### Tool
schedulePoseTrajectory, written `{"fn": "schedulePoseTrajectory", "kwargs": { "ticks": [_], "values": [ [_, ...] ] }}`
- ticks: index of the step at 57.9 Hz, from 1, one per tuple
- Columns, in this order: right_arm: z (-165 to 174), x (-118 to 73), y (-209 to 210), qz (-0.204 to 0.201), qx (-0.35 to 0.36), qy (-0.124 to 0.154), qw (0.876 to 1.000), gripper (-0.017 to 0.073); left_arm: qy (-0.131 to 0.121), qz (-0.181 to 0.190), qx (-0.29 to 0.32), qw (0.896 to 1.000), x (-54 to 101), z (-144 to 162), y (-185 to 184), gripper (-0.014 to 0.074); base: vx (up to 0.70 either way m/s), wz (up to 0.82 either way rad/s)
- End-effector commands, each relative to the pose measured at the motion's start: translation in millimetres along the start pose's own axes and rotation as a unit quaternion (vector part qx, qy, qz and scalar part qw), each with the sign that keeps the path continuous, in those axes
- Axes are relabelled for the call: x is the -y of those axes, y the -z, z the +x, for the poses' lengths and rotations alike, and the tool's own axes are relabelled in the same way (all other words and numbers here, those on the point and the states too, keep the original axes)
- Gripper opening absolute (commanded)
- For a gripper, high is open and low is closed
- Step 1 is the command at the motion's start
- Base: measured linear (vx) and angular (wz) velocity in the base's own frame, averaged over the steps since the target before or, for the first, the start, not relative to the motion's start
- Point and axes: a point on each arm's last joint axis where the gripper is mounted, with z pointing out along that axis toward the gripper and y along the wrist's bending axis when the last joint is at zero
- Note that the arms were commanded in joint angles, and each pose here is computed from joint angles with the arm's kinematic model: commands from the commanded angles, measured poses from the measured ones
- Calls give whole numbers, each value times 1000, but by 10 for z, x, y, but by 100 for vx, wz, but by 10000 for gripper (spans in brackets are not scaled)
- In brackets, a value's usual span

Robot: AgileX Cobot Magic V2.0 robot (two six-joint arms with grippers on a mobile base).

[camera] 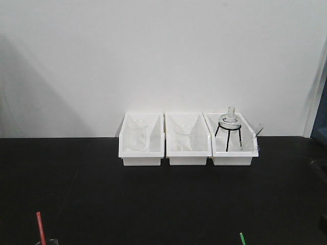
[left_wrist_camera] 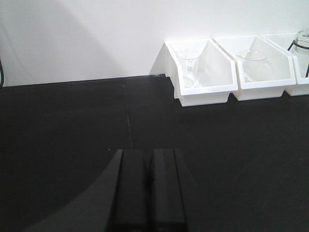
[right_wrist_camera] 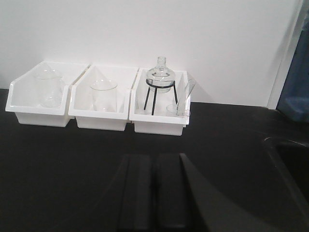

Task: Sort red and green spoons into left cabinet

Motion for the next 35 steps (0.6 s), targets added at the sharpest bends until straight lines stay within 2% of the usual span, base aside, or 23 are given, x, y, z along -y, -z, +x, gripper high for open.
{"fn": "schedulePoseTrajectory", "kwargs": {
  "ticks": [1, 11, 16, 21, 24, 30, 33, 35],
  "values": [
    [-205, 14, 27, 4, 63, -2, 998, 347, 2, 2, 65, 998, 10, -213, 43, 270, 0, 0],
    [-199, 14, 26, 3, 60, -2, 998, 640, 2, 2, 63, 998, 10, -209, 43, 478, 0, 0],
    [-197, 14, 26, 3, 58, -2, 998, 729, 2, 2, 64, 998, 10, -210, 43, 552, 0, 0],
    [-170, 12, 23, 2, 42, -20, 999, 729, 5, 2, 65, 998, 10, -211, 43, 588, 0, 0],
    [-126, 10, 3, 1, 9, -25, 1000, 722, 5, 2, 65, 998, 10, -211, 43, 594, 0, 0],
    [-53, 7, -85, -3, -73, 10, 997, 699, 5, 2, 65, 998, 10, -211, 43, 593, 0, 0],
    [-17, 1, -179, -12, -125, 34, 992, 676, 5, 2, 65, 998, 10, -212, 43, 589, 0, 0],
    [-33, -5, -232, -18, -142, 39, 989, 664, 5, 2, 65, 998, 10, -212, 43, 588, 0, 0]
  ]
}}
